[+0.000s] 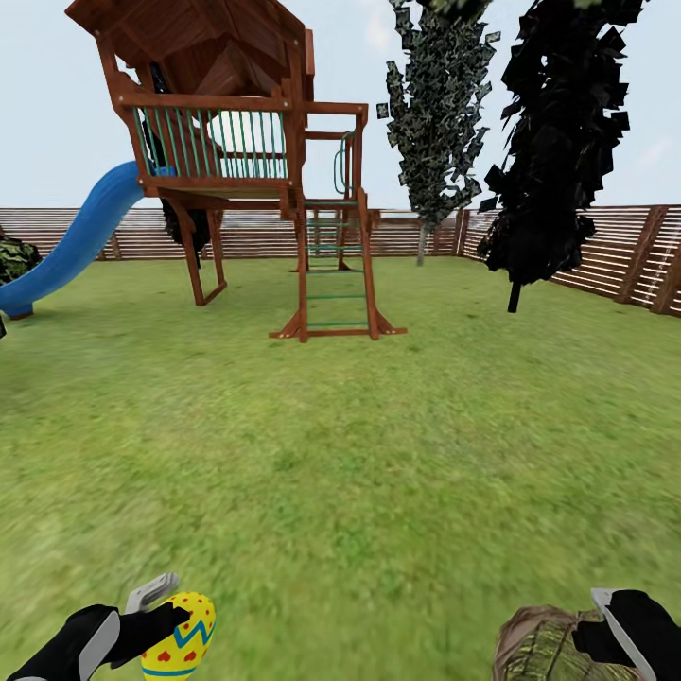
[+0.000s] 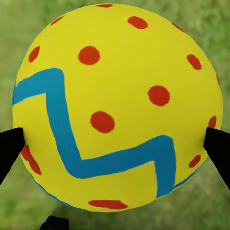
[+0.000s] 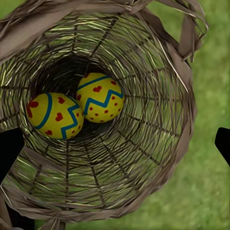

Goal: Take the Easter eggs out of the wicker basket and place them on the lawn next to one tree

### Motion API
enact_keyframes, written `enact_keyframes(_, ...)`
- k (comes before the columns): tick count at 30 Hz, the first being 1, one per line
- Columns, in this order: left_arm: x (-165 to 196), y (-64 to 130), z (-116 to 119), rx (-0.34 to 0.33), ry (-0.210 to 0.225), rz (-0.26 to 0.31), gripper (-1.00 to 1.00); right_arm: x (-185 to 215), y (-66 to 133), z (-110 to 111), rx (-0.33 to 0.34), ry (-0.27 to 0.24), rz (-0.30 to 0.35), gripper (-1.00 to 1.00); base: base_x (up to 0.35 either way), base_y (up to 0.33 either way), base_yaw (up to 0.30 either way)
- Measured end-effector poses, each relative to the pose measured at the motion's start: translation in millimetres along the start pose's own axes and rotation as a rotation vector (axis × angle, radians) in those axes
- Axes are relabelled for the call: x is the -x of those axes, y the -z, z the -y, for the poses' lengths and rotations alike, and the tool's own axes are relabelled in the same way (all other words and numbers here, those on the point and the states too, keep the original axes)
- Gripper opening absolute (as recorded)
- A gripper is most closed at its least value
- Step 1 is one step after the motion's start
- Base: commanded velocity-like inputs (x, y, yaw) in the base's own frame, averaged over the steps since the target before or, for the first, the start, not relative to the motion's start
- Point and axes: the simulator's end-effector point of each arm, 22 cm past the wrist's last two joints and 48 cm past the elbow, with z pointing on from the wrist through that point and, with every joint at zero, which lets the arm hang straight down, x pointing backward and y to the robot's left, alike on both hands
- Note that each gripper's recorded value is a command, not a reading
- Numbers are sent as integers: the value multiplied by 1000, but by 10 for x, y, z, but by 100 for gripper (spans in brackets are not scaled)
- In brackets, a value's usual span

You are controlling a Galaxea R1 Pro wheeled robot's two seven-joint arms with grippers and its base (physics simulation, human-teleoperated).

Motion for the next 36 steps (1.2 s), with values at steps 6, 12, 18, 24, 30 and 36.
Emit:
enact_keyframes(6, -50, -98, -31, 1, -2, -1, -100, -35, -99, -22, -1, -1, 2, 100, 0, 0, 0)
enact_keyframes(12, -96, -194, -68, 1, -3, -1, -100, -71, -198, -43, -1, -2, 3, 100, 0, 0, 0)
enact_keyframes(18, 304, -197, 6, -15, -41, 141, -100, -116, -301, -71, -1, -2, 2, 100, 0, 0, 0)
enact_keyframes(24, 1290, 156, 73, -29, -84, 518, -100, -161, -407, -100, -1, -2, 3, 100, 0, 0, 0)
enact_keyframes(30, 1306, 110, -61, -24, -39, 544, -100, -210, -513, -126, 0, -6, 2, 100, 0, 0, 0)
enact_keyframes(36, 1221, -16, -56, -30, -38, 537, -100, -258, -619, -157, -1, -3, 2, 100, 0, 0, 0)
